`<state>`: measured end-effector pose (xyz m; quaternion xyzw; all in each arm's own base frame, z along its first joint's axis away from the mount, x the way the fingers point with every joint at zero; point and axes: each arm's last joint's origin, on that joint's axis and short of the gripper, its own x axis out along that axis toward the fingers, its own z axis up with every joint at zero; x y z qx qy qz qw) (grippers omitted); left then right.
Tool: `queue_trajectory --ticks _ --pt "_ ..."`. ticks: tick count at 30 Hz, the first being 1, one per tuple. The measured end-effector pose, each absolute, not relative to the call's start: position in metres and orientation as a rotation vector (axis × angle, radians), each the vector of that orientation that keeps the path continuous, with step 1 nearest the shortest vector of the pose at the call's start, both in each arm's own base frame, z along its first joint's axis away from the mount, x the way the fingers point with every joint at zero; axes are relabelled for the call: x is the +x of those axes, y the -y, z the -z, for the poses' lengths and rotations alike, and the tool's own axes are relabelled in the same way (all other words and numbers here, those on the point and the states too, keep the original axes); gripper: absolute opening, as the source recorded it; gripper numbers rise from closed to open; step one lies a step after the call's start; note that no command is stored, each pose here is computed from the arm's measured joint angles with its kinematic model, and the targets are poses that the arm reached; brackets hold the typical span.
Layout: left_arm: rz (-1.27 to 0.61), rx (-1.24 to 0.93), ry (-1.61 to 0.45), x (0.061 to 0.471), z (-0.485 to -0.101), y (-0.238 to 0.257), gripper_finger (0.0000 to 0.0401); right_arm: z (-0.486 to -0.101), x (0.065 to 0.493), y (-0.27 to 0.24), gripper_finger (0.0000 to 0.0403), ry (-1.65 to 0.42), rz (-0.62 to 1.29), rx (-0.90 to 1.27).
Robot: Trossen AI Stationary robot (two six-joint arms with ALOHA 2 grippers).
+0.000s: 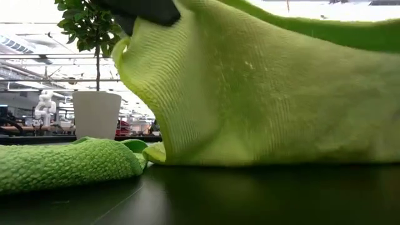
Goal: Fold microfiber towels
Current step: Fold the light green towel
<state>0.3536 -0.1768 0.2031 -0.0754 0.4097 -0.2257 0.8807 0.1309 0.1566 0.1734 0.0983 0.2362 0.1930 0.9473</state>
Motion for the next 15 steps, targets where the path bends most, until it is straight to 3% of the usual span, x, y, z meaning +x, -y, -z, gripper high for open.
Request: queue_trajectory --ticks 5,9,15 --pt "0.535 -0.149 -0.781 0.355 -0.208 0.184 0.0071 -0.168 0.129 -0.160 0.0031 -0.397 -0.506 0.217" --pt "0.631 -0.142 -0.711 0.354 -0.217 0.192 0.0129 -0.169 0.129 -0.162 0.0081 -0.370 -0.538 0.202" --pt "0.575 -0.147 -0.751 0.355 -0.214 0.186 0.0210 -0.169 0.129 -0.162 0.0160 -0.370 -0.538 0.206"
